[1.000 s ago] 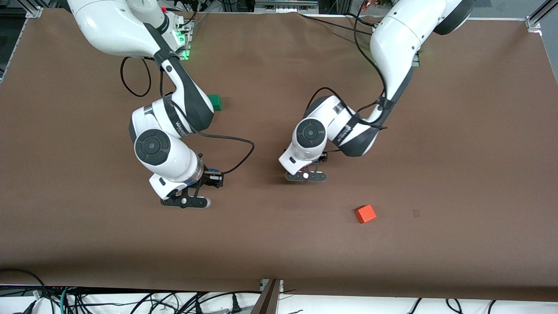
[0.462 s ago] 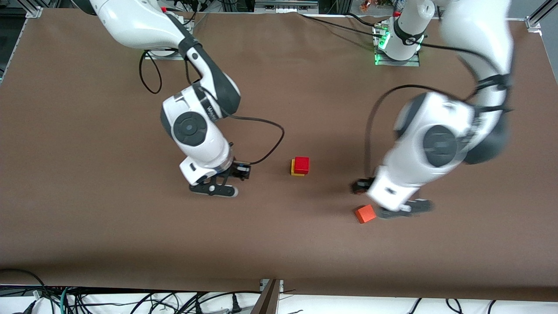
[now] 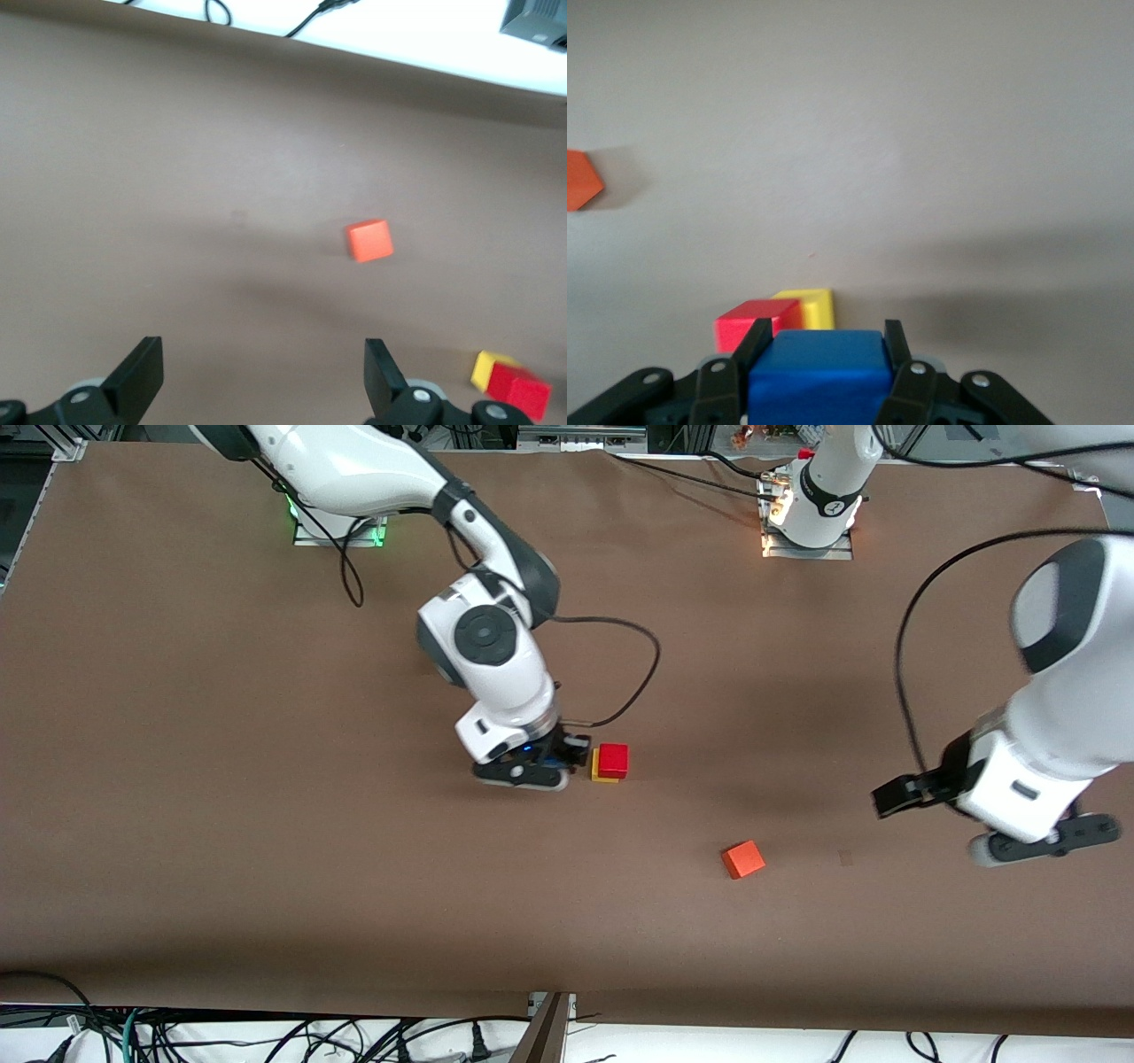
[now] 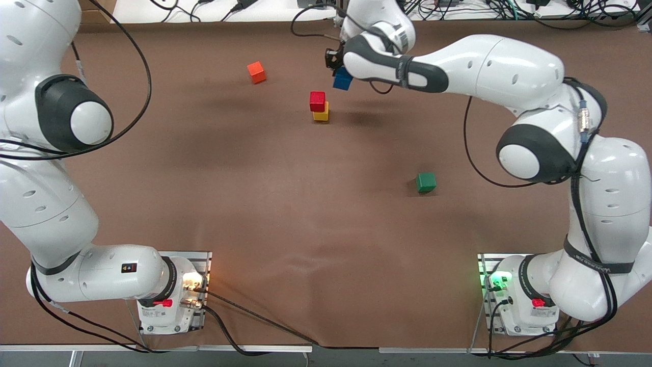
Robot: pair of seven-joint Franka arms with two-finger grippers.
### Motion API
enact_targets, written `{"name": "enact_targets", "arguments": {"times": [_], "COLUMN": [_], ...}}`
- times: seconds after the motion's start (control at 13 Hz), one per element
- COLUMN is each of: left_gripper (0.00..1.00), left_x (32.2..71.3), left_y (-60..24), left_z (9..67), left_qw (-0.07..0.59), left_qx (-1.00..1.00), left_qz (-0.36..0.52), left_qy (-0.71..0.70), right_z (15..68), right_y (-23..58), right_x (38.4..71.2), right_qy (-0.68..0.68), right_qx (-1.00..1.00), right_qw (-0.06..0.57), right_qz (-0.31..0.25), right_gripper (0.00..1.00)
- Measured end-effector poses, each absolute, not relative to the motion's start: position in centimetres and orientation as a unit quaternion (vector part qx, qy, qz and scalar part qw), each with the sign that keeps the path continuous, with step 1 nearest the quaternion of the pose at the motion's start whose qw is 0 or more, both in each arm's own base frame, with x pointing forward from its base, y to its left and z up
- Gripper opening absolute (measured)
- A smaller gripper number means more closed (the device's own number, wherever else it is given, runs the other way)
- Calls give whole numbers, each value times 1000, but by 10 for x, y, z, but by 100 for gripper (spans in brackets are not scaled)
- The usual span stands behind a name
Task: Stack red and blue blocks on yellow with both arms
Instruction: 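Lower the blue cube onto the red cube with the right gripper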
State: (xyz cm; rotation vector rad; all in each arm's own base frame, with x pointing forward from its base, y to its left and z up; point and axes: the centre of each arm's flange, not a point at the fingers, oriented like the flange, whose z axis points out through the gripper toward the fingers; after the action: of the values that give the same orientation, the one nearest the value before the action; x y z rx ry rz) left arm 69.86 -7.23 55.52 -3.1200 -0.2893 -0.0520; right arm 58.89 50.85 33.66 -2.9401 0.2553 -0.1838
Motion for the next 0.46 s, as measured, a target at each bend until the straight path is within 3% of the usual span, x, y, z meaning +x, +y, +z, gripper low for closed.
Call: {"name": "enact_targets", "arguments": {"times": [0.46], "left_gripper": [100], "left_x": [672], "left_y": [-26], "left_z": [575], "left_qw": [23], "left_qx": [-995], "left_qz": [39], "left_qy": [-91], "right_z": [314], "right_y": [571], "right_x": [560], "right_qy": [80], "right_qx": [-988], "right_qw": [101], "right_qz": [-87], "right_gripper": [56]}}
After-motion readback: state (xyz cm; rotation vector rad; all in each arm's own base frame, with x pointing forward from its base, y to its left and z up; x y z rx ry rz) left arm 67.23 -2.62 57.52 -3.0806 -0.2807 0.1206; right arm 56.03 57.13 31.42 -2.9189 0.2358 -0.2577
